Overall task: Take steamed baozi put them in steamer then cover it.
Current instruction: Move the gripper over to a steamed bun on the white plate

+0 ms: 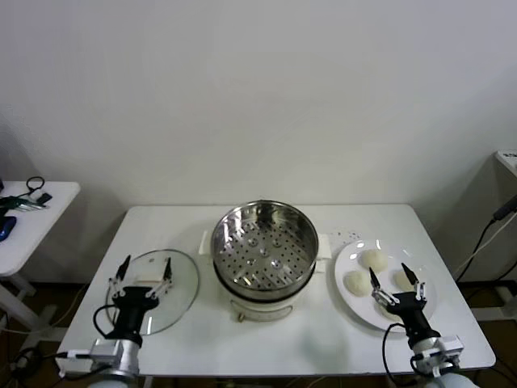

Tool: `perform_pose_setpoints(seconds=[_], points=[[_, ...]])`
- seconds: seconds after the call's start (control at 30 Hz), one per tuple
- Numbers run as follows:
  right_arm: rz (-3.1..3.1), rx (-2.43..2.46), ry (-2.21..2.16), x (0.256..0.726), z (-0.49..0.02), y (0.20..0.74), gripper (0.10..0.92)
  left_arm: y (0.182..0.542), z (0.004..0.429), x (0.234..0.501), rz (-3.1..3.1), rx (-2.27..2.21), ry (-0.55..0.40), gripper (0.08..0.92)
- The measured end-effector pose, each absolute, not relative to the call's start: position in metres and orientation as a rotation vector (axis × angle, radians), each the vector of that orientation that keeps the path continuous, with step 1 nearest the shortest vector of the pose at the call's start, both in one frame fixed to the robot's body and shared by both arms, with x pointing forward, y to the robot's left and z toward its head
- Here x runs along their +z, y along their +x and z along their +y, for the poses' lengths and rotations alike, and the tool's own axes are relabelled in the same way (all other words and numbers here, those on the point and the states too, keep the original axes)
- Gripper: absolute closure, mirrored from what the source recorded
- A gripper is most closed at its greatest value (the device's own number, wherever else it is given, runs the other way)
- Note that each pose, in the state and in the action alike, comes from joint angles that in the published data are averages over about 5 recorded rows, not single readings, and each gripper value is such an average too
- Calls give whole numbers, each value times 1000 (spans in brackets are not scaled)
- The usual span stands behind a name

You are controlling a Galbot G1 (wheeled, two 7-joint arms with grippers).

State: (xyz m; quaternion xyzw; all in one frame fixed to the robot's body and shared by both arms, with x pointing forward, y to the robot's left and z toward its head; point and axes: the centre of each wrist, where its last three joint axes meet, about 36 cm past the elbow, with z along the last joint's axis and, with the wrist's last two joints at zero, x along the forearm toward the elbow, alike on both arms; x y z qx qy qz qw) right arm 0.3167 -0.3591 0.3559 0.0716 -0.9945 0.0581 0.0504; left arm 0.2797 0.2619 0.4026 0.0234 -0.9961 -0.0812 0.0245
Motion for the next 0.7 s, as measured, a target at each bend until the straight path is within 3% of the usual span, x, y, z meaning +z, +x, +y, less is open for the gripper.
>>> perform_pose_setpoints(seconds=[0.7], points=[[-2270,985,959,455,-485,441,200,271,264,396,-3045,-194,36,177]])
